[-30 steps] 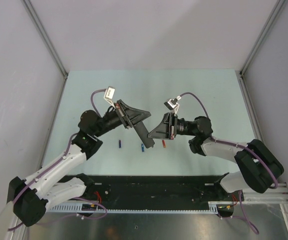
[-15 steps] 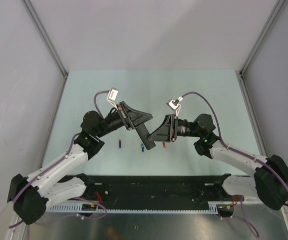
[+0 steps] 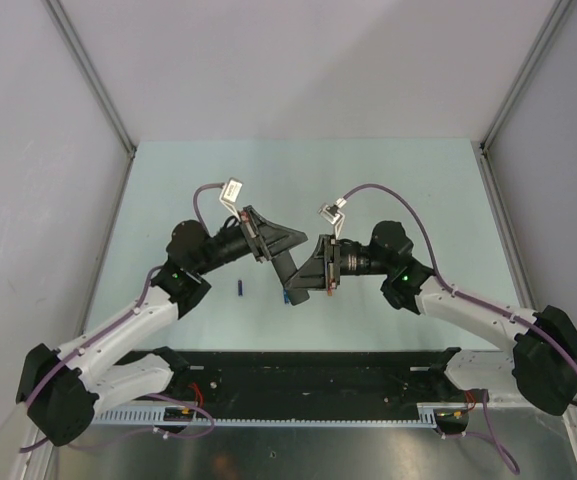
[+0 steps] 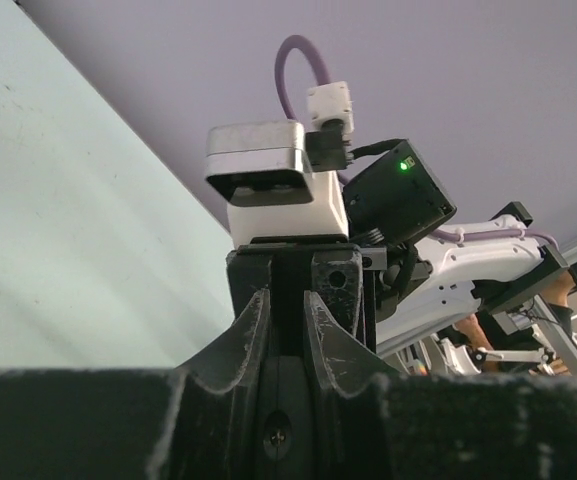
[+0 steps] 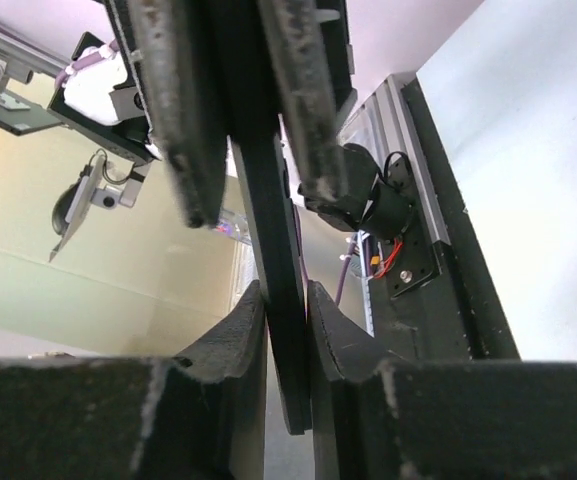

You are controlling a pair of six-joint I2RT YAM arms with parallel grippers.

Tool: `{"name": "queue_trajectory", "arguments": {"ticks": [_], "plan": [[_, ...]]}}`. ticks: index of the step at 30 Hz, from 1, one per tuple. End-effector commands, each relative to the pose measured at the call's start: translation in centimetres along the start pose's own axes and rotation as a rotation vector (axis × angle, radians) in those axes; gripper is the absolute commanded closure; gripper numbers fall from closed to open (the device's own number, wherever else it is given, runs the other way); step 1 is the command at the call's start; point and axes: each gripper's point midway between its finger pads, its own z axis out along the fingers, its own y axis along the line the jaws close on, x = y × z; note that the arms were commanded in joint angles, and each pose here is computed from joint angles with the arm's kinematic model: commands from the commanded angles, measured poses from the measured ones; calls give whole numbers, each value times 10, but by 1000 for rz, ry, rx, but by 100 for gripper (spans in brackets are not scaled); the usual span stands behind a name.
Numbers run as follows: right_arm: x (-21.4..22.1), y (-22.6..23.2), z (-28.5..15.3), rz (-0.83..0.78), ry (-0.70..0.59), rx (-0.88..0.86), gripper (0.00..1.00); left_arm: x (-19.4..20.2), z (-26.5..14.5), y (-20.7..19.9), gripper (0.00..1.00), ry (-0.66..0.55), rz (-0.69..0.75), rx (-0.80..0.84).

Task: Load the batteries into the remote control
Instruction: Adjust the remote control.

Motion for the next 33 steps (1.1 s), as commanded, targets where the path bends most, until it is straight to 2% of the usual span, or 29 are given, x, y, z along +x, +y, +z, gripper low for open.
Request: {"name": "queue_trajectory", "arguments": {"ticks": [1,3,6,7,10,11,15,20,27,32,33], "plan": [[-10,6,6,-26,-16,-3,90,2,0,-9,100,8,28,45],[-10,7,5,-30,-18,-4,98,2,0,-8,96,8,28,42],[-11,9,4,-35,-21,1,100,4,-1,-5,62,8,30,35],[-11,10,2,-33,-23,6,100,3,-1,-3,38,3,32,29],[-12,9,-2,-41,-34,36,100,0,-5,4,19,-19,31,6],[-14,11,-5,-52,-45,42,100,-1,-6,6,17,-26,30,-3],[-19,9,-12,-67,-77,83,100,4,-9,15,15,-19,1,-22],[-24,6,-17,-68,-110,119,100,11,-15,16,18,-14,-19,-24],[-27,6,-16,-66,-124,115,100,12,-22,12,41,-37,-23,-10],[-26,3,-13,-26,-119,107,100,11,-22,15,52,-52,-52,-13],[-26,3,-13,-20,-119,104,100,11,-22,15,57,-55,-57,-14]]}}
